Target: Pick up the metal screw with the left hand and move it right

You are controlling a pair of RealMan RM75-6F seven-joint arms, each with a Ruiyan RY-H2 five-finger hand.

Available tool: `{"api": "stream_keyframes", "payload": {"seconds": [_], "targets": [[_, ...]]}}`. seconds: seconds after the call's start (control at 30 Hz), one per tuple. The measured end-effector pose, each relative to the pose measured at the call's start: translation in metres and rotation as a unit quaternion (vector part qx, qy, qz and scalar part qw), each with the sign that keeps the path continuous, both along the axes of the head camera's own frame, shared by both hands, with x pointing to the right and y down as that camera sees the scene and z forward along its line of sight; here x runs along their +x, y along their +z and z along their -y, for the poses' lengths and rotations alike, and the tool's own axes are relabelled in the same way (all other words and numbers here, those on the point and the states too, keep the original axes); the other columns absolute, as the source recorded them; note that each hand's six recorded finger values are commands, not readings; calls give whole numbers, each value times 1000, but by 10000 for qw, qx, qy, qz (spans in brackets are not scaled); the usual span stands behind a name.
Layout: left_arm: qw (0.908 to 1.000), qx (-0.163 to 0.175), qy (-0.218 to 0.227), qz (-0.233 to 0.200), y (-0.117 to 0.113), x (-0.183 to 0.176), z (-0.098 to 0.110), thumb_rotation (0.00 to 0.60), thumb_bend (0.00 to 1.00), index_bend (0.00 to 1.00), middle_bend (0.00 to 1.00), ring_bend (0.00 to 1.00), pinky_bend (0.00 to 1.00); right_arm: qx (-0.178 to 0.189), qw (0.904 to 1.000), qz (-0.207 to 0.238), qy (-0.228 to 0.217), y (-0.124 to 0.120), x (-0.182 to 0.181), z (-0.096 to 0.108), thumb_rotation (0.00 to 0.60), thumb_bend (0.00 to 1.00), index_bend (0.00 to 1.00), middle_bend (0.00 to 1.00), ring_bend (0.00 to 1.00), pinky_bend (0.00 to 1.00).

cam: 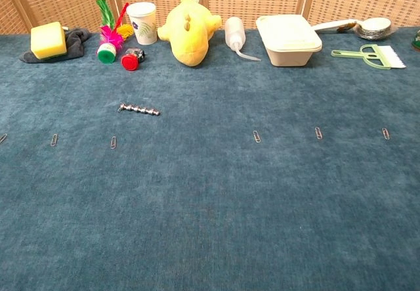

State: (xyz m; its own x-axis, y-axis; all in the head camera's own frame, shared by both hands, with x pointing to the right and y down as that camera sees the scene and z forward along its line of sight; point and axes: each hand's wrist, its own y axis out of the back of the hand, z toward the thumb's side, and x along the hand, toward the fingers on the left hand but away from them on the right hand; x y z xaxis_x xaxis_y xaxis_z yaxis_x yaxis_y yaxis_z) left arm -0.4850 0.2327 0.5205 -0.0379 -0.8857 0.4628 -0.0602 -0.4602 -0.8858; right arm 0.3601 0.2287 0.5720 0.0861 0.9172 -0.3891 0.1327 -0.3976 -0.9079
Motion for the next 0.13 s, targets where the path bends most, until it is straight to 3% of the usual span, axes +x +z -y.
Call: {"api": "stream_keyframes", "payload": {"seconds": [0.13], "targets": [[9999, -29, -135, 16, -2, -9, -15, 600, 429, 122, 176, 118, 155, -34, 10000, 0, -10, -1, -1, -1, 600, 442, 0, 15, 0, 104]]}}
